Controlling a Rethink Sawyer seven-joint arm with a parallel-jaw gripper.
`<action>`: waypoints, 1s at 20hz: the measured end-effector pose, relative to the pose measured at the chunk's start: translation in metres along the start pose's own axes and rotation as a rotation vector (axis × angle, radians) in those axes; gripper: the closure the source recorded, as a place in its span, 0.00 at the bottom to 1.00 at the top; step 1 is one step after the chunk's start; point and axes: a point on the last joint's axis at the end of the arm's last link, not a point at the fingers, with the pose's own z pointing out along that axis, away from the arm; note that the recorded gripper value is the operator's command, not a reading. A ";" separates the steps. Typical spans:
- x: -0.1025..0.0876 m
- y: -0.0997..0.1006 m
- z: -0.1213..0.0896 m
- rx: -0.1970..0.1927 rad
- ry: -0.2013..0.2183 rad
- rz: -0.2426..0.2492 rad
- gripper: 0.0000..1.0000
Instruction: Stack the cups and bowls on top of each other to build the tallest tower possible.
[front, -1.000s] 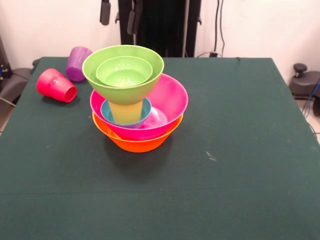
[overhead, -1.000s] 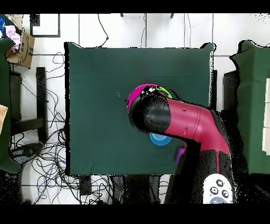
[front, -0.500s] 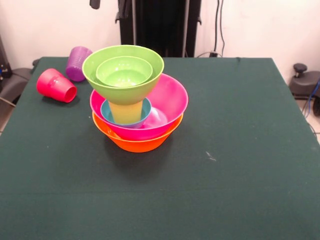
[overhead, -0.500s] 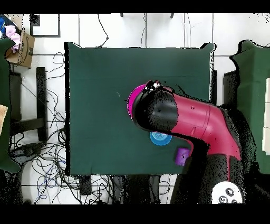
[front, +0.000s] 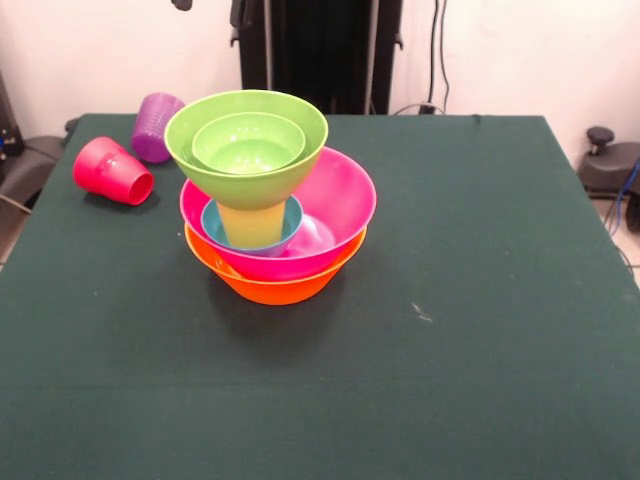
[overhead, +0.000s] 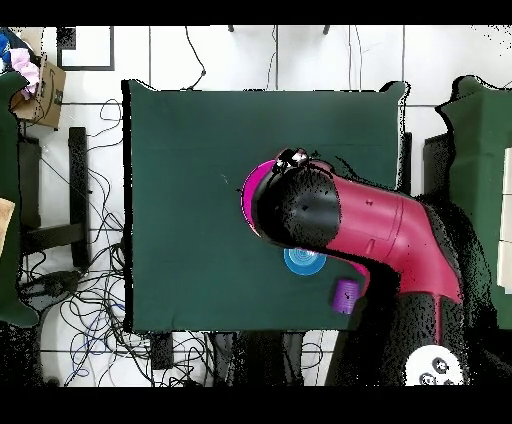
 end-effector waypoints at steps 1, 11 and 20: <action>0.000 0.000 0.000 0.000 0.000 0.001 0.00; -0.007 -0.014 0.003 0.005 0.001 0.023 0.00; -0.028 -0.058 0.011 0.017 0.004 0.093 0.00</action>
